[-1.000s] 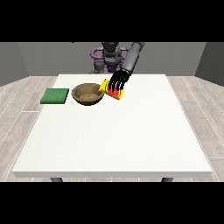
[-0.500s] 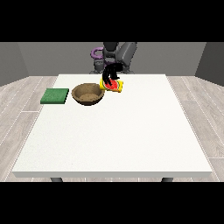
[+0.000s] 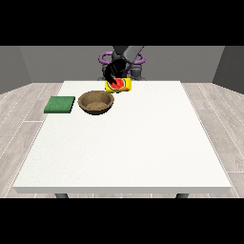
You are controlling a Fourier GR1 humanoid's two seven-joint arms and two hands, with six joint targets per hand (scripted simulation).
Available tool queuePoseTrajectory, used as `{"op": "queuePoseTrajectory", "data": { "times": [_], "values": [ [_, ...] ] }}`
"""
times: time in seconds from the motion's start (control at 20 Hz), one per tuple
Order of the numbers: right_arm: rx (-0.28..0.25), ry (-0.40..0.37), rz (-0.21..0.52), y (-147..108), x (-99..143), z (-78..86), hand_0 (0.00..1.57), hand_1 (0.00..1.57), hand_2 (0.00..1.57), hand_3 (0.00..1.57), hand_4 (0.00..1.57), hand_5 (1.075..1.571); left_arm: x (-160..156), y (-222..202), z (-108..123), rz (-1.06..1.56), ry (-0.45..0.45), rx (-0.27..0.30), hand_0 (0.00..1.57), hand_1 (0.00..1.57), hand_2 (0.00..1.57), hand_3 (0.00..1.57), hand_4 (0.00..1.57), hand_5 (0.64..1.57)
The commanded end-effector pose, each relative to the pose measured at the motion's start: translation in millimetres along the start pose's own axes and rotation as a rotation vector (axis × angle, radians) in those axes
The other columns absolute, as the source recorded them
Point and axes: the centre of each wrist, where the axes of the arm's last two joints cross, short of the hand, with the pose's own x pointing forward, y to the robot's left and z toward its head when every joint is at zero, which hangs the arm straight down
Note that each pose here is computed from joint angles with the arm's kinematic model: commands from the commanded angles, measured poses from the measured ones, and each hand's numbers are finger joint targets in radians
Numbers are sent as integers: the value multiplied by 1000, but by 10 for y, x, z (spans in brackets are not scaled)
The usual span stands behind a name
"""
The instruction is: Pick the cup and pour the ball into the bowl, then pick the bowl and place it on the pad
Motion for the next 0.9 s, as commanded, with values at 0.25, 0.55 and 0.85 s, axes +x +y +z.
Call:
{"op": "queuePoseTrajectory", "data": {
  "times": [0.25, 0.55, 0.85],
  "values": [
    [-71, 35, 28, -235, -10, 157, 0, 0, 0, 0, 364, 1564, -217, -59, 66, 494, 244, 40, 936, 936, 1369, 1305, 1089, 1448],
    [-121, -5, 39, -382, -23, 306, 0, 0, 0, 0, 382, 1565, -805, -293, 265, 807, 534, 202, 1241, 1241, 1571, 1571, 765, 1568],
    [-86, -117, 33, -196, 191, 361, 0, 0, 0, 0, 397, 1566, -774, -784, 1012, 987, 604, 282, 1554, 1554, 1571, 1571, 1311, 1549]
  ]
}}
